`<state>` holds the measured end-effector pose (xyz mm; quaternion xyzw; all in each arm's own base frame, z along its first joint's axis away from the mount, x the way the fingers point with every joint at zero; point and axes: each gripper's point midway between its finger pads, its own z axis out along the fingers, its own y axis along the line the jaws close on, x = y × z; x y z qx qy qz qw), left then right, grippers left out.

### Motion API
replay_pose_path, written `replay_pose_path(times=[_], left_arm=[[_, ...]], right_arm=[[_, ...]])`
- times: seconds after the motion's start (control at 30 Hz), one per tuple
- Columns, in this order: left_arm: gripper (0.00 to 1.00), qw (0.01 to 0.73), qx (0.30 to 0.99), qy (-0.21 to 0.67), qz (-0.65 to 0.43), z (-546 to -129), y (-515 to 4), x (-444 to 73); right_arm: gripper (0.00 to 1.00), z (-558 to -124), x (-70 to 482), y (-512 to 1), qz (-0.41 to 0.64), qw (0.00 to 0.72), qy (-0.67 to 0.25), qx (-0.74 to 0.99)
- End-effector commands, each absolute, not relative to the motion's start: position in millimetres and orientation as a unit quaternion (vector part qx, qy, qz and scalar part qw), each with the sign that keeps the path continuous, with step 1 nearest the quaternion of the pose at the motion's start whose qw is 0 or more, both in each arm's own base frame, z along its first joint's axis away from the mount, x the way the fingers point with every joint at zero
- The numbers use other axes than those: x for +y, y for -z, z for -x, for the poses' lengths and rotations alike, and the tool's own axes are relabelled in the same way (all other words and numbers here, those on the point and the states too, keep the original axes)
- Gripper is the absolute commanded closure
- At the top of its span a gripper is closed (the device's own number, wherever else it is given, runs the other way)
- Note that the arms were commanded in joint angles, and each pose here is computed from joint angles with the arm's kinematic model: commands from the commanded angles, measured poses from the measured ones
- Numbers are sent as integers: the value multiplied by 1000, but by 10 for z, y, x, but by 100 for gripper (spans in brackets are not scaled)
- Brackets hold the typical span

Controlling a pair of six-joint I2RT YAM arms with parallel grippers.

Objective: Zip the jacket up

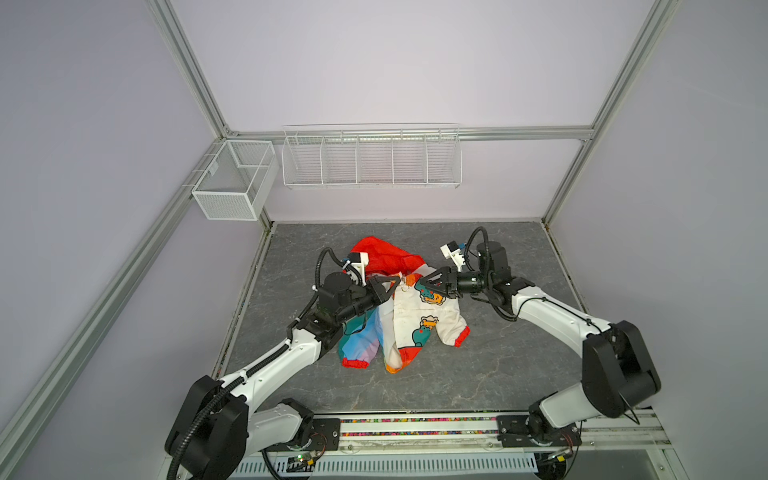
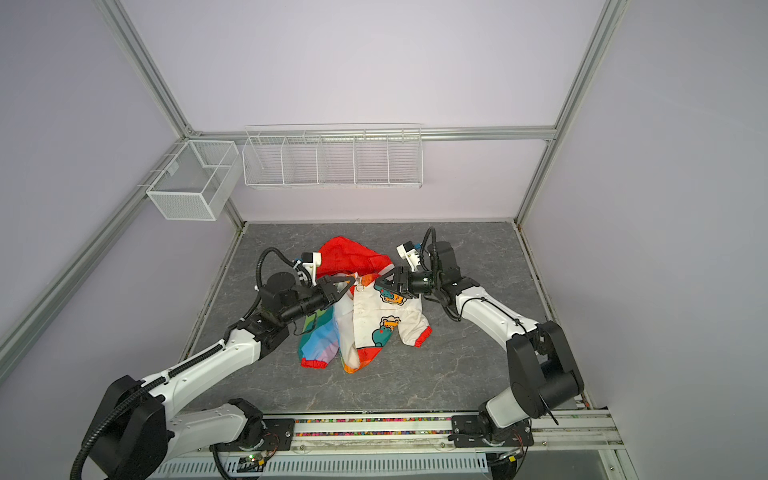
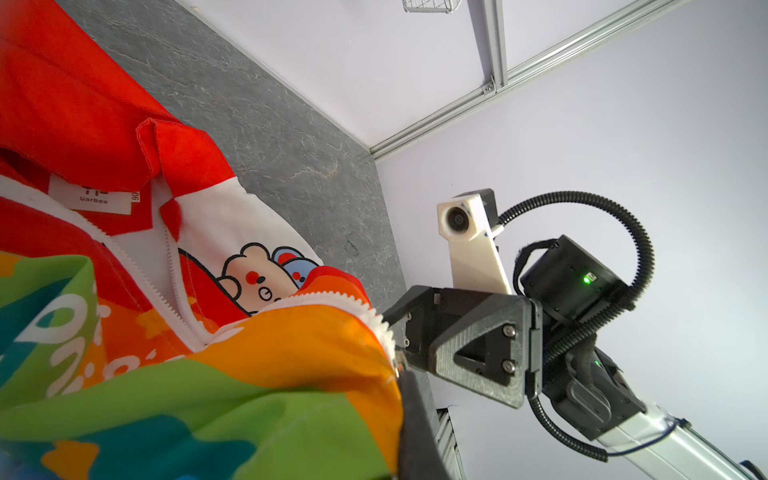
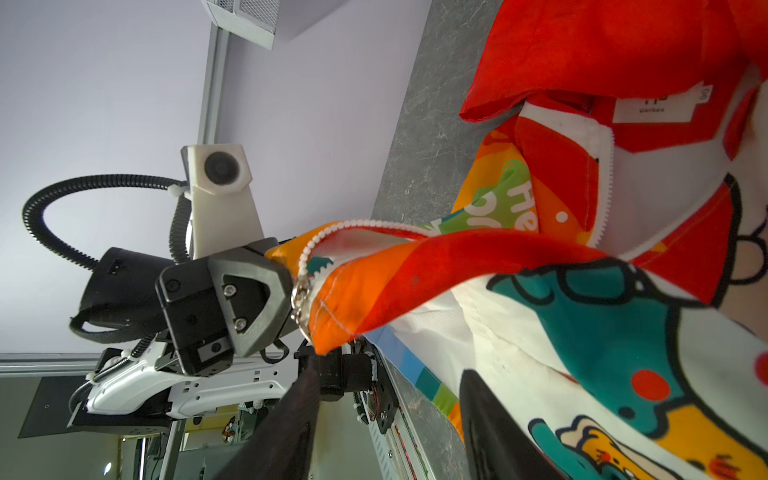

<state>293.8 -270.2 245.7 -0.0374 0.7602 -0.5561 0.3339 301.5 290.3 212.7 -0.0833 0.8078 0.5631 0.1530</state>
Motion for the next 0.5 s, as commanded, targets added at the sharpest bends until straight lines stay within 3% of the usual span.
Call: replay_pose_path(times=[0.0,0.2,0.47], left_arm=[[100,347,741,574,43,-2953,-2618,-2681],[100,344,737,580,48,-2953,-2601,-2682],[100,336,732,591,46,-2921,-2603,-2700]], right_arm=[[44,-2813,2927,-2050,67,140,-540,827],[38,-2564,3178,-2221,55,145,-547,822],[37,-2649,3333,-2366,32,163,-569,806]])
